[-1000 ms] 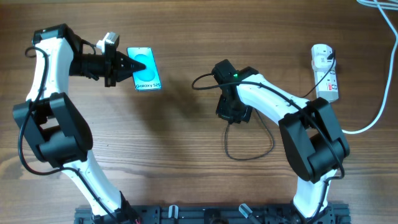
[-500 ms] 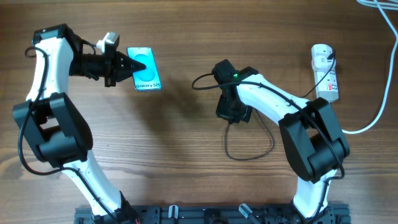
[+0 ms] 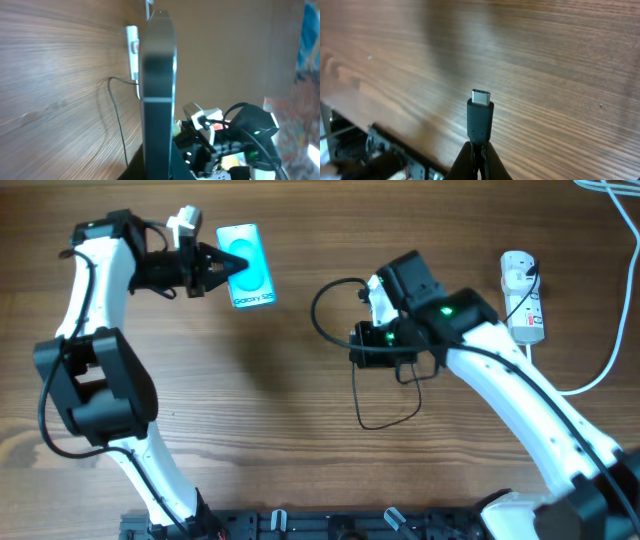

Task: Plug charger to phone and switch on socket

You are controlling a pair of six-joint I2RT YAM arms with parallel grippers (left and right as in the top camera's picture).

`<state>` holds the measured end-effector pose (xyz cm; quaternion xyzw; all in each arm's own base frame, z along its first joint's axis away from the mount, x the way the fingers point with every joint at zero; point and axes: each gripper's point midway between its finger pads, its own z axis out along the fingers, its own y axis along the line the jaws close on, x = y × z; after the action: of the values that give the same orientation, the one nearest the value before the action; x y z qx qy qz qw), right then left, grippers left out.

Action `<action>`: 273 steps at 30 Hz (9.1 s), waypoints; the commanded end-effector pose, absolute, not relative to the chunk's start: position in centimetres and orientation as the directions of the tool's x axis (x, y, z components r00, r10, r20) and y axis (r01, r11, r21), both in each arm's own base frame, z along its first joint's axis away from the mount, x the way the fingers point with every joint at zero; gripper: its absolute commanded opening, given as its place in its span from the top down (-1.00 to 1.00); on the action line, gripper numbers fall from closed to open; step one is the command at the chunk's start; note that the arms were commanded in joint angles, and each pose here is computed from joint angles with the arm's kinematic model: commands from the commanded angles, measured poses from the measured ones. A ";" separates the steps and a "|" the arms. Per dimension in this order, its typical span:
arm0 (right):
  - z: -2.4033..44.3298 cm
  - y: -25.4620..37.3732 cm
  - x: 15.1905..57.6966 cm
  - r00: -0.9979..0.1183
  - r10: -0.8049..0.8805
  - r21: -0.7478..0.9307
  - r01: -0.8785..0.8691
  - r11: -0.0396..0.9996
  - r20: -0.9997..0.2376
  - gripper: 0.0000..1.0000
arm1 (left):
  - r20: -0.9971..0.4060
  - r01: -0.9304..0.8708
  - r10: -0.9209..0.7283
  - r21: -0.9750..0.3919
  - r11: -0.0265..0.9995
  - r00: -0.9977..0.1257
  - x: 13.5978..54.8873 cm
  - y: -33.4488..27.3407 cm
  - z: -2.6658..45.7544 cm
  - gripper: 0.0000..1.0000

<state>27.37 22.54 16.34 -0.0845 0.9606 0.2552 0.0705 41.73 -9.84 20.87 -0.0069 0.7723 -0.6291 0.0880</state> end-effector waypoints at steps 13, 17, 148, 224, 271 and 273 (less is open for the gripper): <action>17.9 28.4 23.8 -0.944 -0.154 0.393 -0.265 0.880 -0.292 0.91 | -0.423 0.443 0.136 -0.869 0.220 -0.896 37.3 -19.1 26.3 0.92; 19.8 29.5 24.8 -0.931 -0.124 0.433 -0.274 0.859 -0.343 0.91 | -0.419 0.444 0.152 -0.871 0.210 -0.895 37.2 -20.2 26.4 0.92; 21.0 29.0 28.1 -0.906 0.000 0.431 -0.201 0.880 -0.422 0.91 | -0.428 0.463 0.191 -0.862 0.208 -0.883 36.6 -21.9 26.1 0.92; 21.6 22.5 29.1 -0.918 0.099 0.293 -0.019 0.956 -0.383 -0.99 | 0.012 0.123 0.212 -0.783 0.610 -0.977 37.7 -22.9 11.6 0.92; 20.5 20.2 28.7 -0.931 0.109 0.212 0.035 0.977 -0.348 -0.99 | 0.105 0.089 0.147 -0.423 0.902 -0.984 39.3 -20.8 -0.3 -0.97; 20.2 18.5 29.0 -0.933 0.146 0.194 0.085 0.977 -0.328 -1.00 | 0.106 0.090 0.145 -0.408 0.908 -0.984 39.3 -20.5 -0.4 -0.99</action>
<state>28.00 20.63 19.73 0.0243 0.9806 0.1062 0.1631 39.72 -22.27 1.87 0.0674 0.9640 -0.2516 -0.0527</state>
